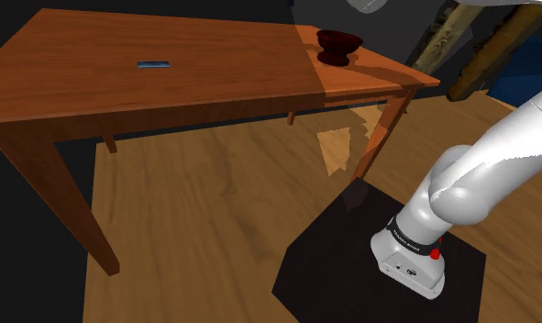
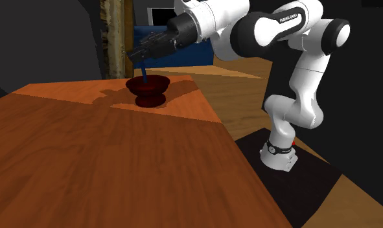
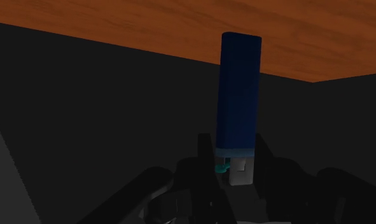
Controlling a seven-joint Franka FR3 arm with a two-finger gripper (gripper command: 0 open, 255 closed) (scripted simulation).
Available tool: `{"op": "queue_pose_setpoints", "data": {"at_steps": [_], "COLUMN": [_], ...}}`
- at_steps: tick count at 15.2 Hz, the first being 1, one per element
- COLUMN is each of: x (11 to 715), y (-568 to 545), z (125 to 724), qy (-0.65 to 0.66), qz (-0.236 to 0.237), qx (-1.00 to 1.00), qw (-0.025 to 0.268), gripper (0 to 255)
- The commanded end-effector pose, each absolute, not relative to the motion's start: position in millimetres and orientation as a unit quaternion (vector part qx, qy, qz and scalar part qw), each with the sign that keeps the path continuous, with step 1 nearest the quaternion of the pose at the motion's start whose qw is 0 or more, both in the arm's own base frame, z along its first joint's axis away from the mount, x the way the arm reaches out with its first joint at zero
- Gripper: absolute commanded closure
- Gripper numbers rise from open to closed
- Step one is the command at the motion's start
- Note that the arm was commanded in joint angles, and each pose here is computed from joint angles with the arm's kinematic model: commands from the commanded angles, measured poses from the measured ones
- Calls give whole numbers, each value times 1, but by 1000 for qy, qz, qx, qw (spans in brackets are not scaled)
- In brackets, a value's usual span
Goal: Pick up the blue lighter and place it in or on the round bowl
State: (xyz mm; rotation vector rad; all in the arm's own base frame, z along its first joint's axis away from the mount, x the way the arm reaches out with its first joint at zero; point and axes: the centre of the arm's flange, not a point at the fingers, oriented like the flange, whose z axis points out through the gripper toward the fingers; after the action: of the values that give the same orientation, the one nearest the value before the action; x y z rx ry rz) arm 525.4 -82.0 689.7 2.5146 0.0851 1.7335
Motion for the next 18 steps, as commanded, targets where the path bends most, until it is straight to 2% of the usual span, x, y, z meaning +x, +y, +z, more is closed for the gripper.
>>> {"op": "queue_pose_setpoints", "data": {"at_steps": [1, 18], "x": [518, 448], "y": [-106, -319], "z": [691, 709], "qy": [29, 29], "qz": [567, 567], "qx": [822, 822], "qw": [43, 43], "gripper": [255, 255]}}
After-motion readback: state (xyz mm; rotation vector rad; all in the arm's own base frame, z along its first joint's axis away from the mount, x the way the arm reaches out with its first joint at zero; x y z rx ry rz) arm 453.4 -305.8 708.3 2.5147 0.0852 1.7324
